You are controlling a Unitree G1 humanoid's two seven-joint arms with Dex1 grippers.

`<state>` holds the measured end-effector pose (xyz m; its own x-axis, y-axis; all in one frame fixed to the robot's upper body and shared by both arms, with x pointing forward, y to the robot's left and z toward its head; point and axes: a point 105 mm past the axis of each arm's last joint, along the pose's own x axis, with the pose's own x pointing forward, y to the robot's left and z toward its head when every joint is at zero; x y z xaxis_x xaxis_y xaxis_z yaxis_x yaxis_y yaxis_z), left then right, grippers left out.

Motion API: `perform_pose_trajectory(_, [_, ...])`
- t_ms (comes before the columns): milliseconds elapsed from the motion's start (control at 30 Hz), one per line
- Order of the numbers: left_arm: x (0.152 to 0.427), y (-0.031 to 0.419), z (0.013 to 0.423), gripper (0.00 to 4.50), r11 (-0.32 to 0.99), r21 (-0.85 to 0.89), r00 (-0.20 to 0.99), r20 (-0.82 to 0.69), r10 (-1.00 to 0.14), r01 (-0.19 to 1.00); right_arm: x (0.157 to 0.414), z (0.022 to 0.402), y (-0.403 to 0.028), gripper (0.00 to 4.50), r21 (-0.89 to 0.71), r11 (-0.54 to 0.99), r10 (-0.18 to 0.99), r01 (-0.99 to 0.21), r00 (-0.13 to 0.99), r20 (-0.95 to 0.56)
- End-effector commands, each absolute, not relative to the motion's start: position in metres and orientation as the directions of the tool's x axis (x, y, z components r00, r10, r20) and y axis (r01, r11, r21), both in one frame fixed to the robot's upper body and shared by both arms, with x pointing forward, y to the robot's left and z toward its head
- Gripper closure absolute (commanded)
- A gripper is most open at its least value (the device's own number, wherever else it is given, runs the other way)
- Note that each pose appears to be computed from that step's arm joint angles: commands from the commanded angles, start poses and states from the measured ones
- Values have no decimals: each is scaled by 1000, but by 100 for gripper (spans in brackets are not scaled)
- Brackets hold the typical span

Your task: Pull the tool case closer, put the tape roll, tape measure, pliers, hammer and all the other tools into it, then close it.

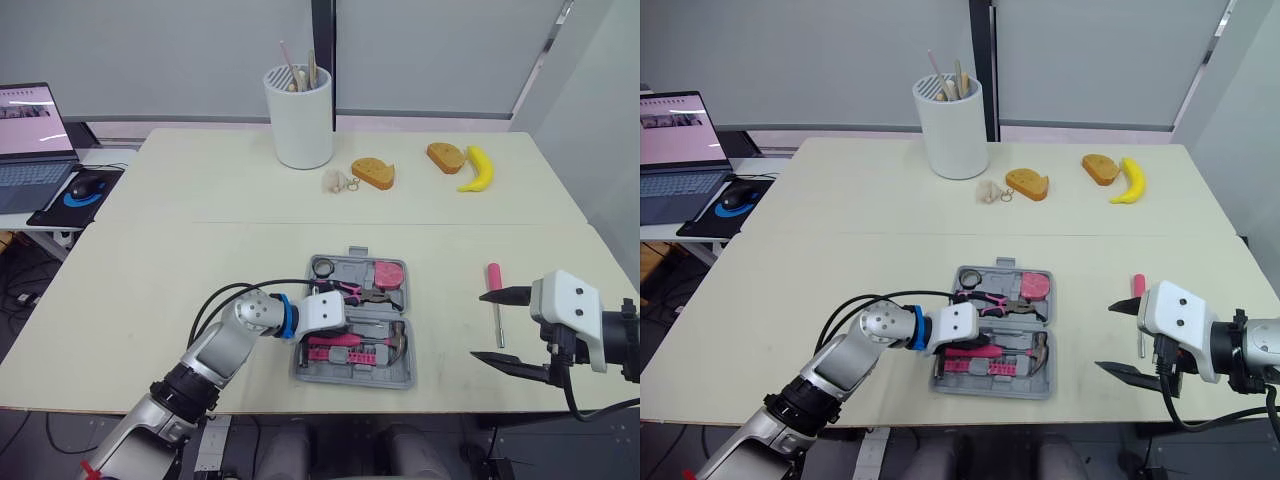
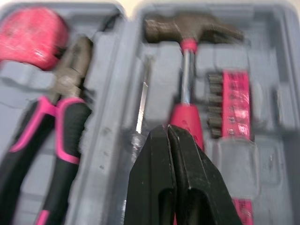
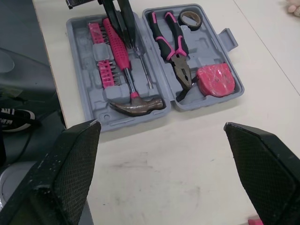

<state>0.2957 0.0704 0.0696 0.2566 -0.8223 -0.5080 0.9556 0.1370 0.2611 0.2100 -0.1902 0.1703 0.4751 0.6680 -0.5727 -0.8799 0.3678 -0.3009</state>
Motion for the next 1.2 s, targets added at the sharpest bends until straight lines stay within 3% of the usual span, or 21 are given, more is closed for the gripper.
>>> perform_pose_trajectory(33, [300,90,108,445,231,249,309,-344,-886,940,217,184,-195,0,-377,401,657,-835,549,-517])
perform_pose_trajectory(167, [300,131,123,445,343,189,385,-269,-883,920,227,192,-205,0,-432,474,628,-768,638,-445])
perform_pose_trajectory(300, [306,179,126,428,531,176,560,-235,-795,829,234,197,-218,0,-474,566,571,-675,735,-366])
perform_pose_trajectory(400, [303,197,120,358,604,171,628,-231,-743,778,235,194,-226,0,-477,599,542,-643,764,-349])
perform_pose_trajectory(767, [284,245,96,2,782,119,781,-247,-574,612,231,184,-235,0,-469,613,519,-636,772,-368])
perform_pose_trajectory(1000, [279,262,88,2,808,149,810,-267,-522,570,234,183,-238,0,-479,598,518,-642,766,-380])
perform_pose_trajectory(1200, [276,255,95,2,793,142,796,-254,-549,592,236,182,-243,0,-488,616,499,-619,785,-366])
